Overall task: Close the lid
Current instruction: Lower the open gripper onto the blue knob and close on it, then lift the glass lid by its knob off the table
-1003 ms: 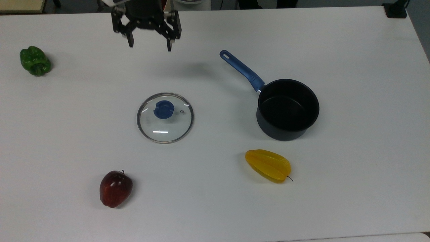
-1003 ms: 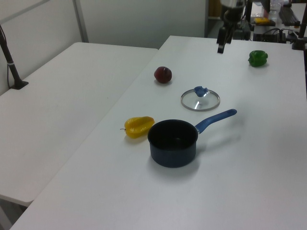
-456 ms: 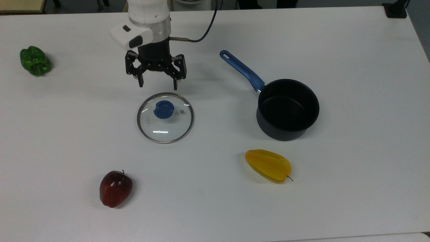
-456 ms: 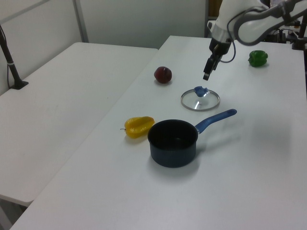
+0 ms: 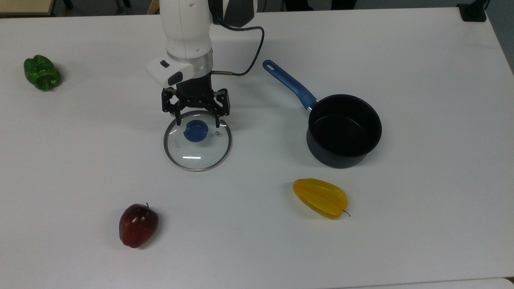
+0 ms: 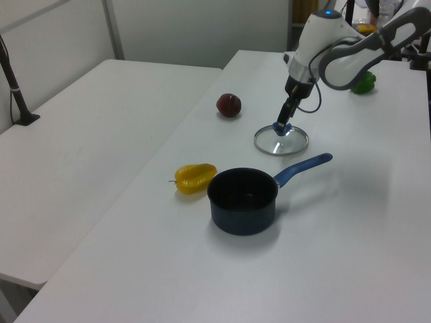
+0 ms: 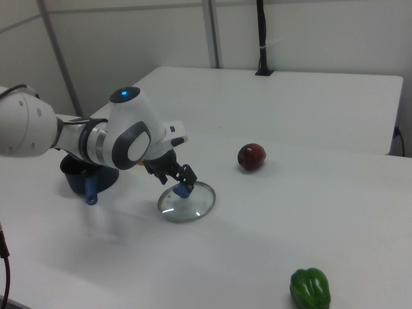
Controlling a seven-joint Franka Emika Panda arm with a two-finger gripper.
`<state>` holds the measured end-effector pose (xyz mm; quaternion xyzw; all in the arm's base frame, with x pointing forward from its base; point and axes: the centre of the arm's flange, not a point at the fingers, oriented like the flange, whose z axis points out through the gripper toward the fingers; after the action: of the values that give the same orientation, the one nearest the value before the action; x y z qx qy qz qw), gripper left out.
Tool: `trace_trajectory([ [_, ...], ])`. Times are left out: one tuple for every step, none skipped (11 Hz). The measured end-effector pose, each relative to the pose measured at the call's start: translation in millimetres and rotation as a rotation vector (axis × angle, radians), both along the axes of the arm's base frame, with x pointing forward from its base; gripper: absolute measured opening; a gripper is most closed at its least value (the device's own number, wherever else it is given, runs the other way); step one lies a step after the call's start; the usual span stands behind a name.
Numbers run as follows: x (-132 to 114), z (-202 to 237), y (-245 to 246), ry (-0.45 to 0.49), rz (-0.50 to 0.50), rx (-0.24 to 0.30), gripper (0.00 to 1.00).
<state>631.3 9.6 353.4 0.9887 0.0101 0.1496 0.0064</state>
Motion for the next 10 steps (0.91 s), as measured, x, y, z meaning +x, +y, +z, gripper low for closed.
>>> trace_trajectory([
  [1,-8,0,0.008,0.001,-0.001,1.00],
  [2,-13,0,0.004,0.001,0.000,1.00],
  [4,-17,0,-0.007,0.001,0.001,1.00],
  [5,-20,-1,-0.013,-0.007,0.004,0.96],
  [6,-21,-1,-0.019,-0.018,0.008,0.95],
  [7,-21,-2,-0.027,-0.024,0.010,0.88],
  [7,-20,-2,-0.029,-0.026,0.011,0.86],
  [7,-20,-2,-0.031,-0.028,0.011,0.80],
  [8,-19,-3,-0.032,-0.029,0.012,0.78],
  [8,-19,-3,-0.032,-0.030,0.012,0.69],
])
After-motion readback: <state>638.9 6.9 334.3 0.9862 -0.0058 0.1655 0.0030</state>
